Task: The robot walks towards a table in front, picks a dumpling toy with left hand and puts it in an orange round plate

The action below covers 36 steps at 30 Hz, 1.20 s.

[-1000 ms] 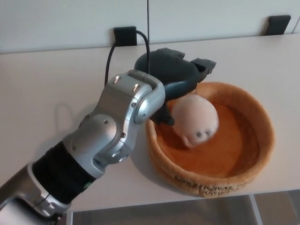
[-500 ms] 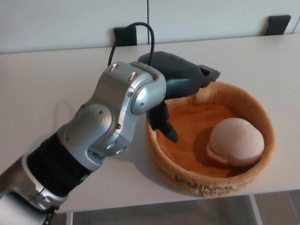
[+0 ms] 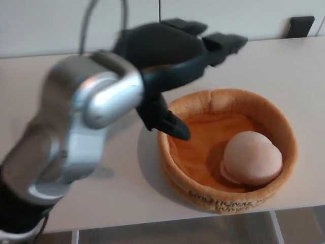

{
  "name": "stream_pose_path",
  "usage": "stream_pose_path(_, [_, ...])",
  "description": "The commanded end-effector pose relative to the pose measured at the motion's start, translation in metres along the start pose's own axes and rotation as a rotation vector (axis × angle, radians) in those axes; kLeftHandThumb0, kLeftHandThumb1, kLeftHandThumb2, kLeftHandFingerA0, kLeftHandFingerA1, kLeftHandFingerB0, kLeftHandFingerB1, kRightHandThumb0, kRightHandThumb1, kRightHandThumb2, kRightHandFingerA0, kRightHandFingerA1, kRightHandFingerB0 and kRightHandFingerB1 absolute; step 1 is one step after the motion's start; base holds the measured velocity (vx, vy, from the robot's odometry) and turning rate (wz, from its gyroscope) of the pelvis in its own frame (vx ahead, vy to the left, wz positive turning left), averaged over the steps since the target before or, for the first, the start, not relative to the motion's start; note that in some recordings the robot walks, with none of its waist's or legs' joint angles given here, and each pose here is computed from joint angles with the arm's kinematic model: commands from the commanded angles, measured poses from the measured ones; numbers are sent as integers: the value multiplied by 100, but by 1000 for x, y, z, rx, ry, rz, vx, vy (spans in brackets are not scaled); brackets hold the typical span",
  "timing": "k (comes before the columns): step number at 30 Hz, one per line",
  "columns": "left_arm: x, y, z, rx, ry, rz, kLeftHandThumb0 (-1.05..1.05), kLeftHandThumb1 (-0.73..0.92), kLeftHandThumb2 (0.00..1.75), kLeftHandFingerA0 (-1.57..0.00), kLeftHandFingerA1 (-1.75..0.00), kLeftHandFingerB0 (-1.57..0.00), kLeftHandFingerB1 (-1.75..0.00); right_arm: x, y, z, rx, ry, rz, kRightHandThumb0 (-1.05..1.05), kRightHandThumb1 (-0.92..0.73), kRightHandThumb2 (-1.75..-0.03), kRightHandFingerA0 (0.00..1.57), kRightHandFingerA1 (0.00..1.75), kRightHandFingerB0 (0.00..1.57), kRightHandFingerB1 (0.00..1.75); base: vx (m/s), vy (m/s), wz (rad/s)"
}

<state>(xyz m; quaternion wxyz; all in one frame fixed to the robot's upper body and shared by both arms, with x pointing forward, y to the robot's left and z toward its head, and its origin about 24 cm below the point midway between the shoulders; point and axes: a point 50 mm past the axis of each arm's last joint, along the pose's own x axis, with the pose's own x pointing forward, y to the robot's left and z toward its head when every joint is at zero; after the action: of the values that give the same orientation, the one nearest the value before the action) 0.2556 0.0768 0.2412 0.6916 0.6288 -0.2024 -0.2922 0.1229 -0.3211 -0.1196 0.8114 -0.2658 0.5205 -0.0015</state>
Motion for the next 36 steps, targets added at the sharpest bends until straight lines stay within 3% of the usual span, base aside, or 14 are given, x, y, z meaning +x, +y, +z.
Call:
stream_pose_path(1, [-124,19,10,-90,-214,184,-26,32,86,-2,-52,0,-48,-5,0,-18,-14,36,0,-23,-59,-58,72,56,52,39,0,0,0])
stream_pose_path(2, [-148,10,4,-140,-227,175,-26,32,86,-2,-52,0,-48,-6,1,-23,-19,52,2,-23,-59,-58,72,56,52,39,0,0,0])
stream_pose_path(3, [-172,-3,-4,-224,-170,143,-44,35,60,-13,-36,-18,-35,-7,2,-25,-21,54,7,-22,-62,-59,71,55,50,39,0,0,0])
stream_pose_path(7, [-183,-8,-5,-258,-148,125,-44,35,60,-13,-36,-18,-35,-7,2,-26,-21,54,9,-22,-62,-59,71,55,50,39,0,0,0])
stream_pose_path(8, [-197,-24,-9,-357,-96,22,-36,36,58,-18,-39,-25,-35,-8,4,-30,-40,52,16,-31,-54,-72,64,56,43,46,0,0,0])
stream_pose_path(9, [-210,-36,-9,-429,-56,-53,-36,36,58,-18,-39,-25,-35,-9,5,-33,-54,50,22,-31,-54,-72,64,56,43,46,0,0,0])
stream_pose_path(10, [-233,-66,-12,-558,14,-197,-22,24,83,-13,-54,-12,-52,-11,6,-37,-57,60,24,-33,-51,-71,65,57,43,47,0,0,0])
stream_pose_path(12, [-245,-85,-13,-619,58,-255,-23,22,83,-13,-54,-13,-52,-11,7,-40,-56,72,25,-23,-59,-57,70,49,48,38,0,0,0])
stream_pose_path(13, [-255,-101,-14,-663,131,-278,-41,41,53,-31,-37,-31,-31,-12,8,-41,-55,76,25,-21,-58,-57,70,50,48,39,0,0,0])
stream_pose_path(21, [-312,-189,-7,-774,553,-578,-46,51,56,-34,-40,-32,-31,-19,15,-61,-42,119,41,-24,-59,-60,67,48,47,40,0,0,0])
stream_pose_path(22, [-317,-196,-8,-783,562,-603,-52,41,72,-36,-52,-29,-43,-20,14,-63,-50,124,43,-24,-61,-60,69,48,47,39,0,0,0])
stream_pose_path(25, [-325,-203,-10,-788,610,-679,-55,42,73,-36,-52,-30,-43,-20,14,-64,-57,124,40,-23,-60,-58,72,49,47,38,0,0,0])
stream_pose_path(26, [-328,-204,-12,-792,632,-697,-46,51,56,-38,-44,-35,-33,-20,14,-65,-53,125,38,-22,-62,-58,74,50,47,38,0,0,0])
stream_pose_path(36, [-357,-219,-28,-736,825,-912,-54,57,57,-29,-45,-27,-35,-25,19,-76,-71,159,47,-26,-60,-59,69,47,47,38,0,0,0])
